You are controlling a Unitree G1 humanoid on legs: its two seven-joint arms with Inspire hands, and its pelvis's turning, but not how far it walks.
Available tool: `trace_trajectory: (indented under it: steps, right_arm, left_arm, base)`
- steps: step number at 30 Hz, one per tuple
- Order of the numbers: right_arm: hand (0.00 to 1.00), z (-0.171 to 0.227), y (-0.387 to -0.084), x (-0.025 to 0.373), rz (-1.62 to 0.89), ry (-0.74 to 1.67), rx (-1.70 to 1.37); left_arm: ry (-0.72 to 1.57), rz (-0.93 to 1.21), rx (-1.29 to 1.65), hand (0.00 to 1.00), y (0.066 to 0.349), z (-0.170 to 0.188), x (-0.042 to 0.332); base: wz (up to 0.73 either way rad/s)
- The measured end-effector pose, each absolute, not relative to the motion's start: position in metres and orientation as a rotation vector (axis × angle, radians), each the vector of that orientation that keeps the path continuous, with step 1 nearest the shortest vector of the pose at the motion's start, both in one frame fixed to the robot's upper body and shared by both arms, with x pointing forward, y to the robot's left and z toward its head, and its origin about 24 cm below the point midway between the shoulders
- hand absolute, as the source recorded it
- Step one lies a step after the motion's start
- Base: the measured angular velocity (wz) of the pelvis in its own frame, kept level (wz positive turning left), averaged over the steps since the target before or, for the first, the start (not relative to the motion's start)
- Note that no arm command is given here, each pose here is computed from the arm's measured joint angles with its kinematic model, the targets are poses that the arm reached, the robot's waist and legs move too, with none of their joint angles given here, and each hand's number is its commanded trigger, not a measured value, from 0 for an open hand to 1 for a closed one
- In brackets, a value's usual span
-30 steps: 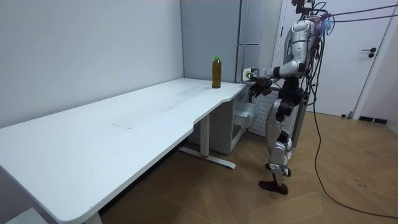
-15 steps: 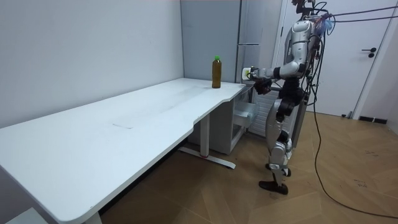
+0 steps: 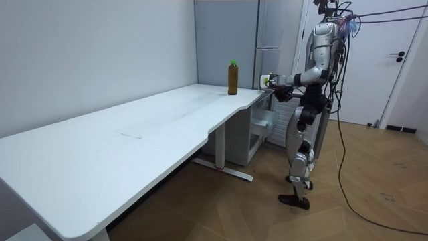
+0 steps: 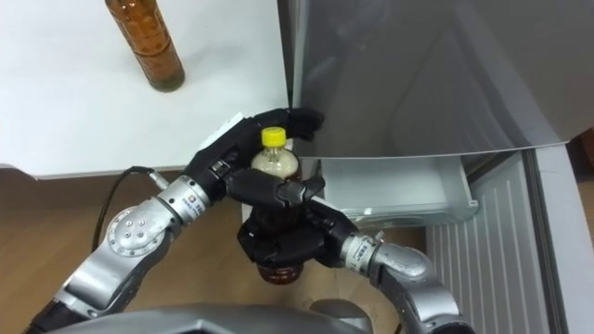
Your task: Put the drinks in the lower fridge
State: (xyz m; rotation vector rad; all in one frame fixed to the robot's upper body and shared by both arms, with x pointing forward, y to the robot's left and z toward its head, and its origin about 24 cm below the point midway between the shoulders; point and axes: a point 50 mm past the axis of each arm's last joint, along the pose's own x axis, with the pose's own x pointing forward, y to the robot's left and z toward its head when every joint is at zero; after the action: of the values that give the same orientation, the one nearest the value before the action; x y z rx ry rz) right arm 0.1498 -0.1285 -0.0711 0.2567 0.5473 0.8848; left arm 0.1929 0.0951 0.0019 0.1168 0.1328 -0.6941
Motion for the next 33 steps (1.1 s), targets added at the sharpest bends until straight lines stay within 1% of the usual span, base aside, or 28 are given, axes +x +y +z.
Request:
trace_trajectory:
  steps: [9,21,30,33]
  right_arm:
    - [1.00,-0.072,-0.133,0.149,0.875,0.564,0.232]
    - [1.00,-0.072,-0.138,0.150,0.857,0.557,0.214]
    - [1.00,-0.064,-0.149,0.160,0.762,0.451,0.243]
    - [1.00,-0.069,-0.153,0.151,0.732,0.482,0.255]
  left_arm:
    - [0.143,-0.694,0.143,0.00,0.101,0.001,0.193]
    - [0.128,-0.668,0.146,0.00,0.103,0.003,0.194]
    - [-0.010,-0.603,0.154,0.00,0.114,0.030,0.194]
    - [-0.133,-0.490,0.122,0.00,0.123,0.048,0.198]
  base:
    - [-0.02]
    - [0.00]
    - [0.09]
    - [0.01]
